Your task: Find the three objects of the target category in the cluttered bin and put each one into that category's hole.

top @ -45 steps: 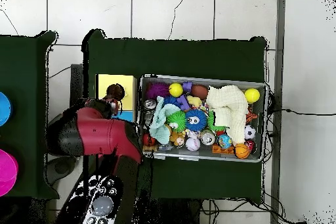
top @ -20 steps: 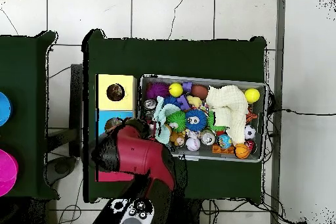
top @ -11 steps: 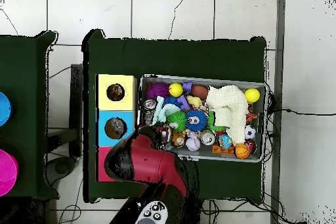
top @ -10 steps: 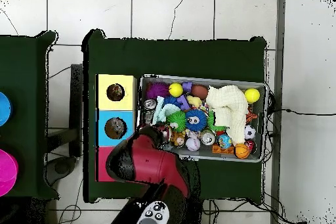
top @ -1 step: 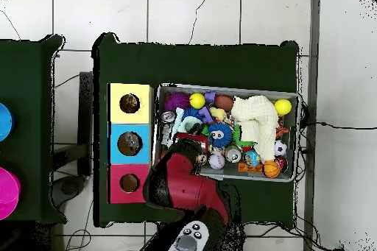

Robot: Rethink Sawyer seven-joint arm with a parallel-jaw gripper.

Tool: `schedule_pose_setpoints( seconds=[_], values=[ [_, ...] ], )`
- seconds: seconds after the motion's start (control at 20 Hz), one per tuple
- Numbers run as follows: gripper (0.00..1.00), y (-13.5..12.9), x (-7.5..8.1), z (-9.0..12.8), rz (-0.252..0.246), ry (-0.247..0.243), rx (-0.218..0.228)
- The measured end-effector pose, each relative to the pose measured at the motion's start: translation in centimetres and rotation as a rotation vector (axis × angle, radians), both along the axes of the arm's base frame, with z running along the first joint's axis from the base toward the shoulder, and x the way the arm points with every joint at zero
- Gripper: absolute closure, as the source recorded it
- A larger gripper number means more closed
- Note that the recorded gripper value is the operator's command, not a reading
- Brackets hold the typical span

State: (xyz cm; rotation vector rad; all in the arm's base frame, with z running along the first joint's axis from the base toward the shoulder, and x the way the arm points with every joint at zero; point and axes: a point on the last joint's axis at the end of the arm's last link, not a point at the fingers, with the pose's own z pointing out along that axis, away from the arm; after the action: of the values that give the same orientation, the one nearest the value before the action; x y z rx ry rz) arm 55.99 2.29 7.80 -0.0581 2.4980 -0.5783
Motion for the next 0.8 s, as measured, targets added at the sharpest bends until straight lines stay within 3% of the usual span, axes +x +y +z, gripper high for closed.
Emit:
schedule_pose_setpoints(
  seconds=[0.25, 0.8],
  values=[
    [0.0, -0.8, -0.7, -1.0, 0.013, -0.015, -0.014],
    [0.0, -6.0, -2.8, -3.7, -0.038, 0.058, -0.005]
  ],
)
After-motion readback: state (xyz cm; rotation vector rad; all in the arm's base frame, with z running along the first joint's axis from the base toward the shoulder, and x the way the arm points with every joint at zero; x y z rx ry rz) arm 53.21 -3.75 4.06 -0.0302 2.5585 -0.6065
